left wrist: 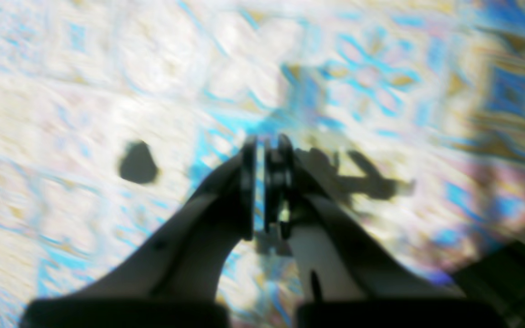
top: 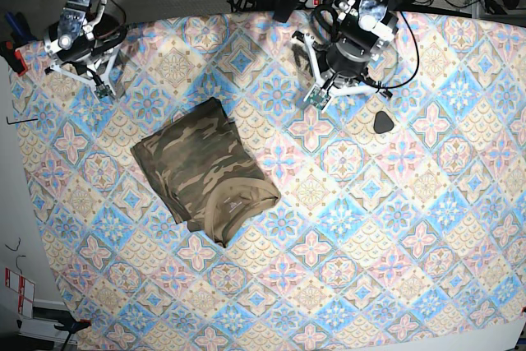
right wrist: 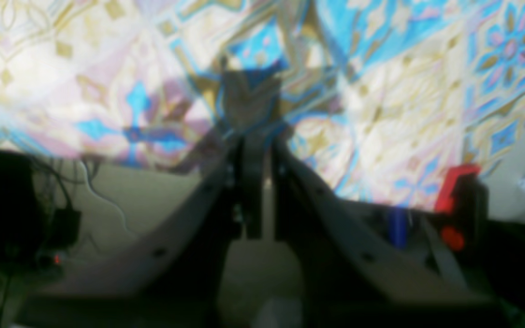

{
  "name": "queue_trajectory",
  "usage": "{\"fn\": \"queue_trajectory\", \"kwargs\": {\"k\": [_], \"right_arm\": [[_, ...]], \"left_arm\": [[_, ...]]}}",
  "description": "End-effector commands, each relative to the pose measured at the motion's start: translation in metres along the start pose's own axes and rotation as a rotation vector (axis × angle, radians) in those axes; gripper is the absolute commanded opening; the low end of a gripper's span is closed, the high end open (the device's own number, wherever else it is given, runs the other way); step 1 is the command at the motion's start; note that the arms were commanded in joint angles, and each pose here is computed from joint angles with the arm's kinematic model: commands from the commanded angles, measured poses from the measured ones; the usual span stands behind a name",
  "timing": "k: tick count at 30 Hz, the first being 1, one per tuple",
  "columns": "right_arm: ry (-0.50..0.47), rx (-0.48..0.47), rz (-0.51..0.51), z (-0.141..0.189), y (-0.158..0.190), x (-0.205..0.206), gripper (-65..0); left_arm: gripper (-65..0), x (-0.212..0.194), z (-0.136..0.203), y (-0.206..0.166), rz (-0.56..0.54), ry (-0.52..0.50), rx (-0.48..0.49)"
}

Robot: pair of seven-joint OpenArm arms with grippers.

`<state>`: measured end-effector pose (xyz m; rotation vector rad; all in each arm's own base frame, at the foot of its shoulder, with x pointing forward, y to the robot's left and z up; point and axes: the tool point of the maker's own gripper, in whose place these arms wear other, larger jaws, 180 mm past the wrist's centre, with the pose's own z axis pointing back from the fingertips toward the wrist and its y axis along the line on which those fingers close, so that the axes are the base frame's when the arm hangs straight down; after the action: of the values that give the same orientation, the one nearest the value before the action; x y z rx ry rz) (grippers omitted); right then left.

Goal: Fold the T-shirt properly

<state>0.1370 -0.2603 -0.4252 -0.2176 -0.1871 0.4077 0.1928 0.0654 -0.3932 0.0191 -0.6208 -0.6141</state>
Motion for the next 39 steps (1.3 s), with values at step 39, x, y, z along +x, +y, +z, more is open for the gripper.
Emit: {"fn": "queue_trajectory", "kwargs": {"k": [39], "right_arm": [[0.124,0.103,-0.012,0.003,0.051,-0.084,-62.1]], "left_arm": [[-65.0,-0.163,0.056,-0.069,0.226,0.251,-0.101]]}}
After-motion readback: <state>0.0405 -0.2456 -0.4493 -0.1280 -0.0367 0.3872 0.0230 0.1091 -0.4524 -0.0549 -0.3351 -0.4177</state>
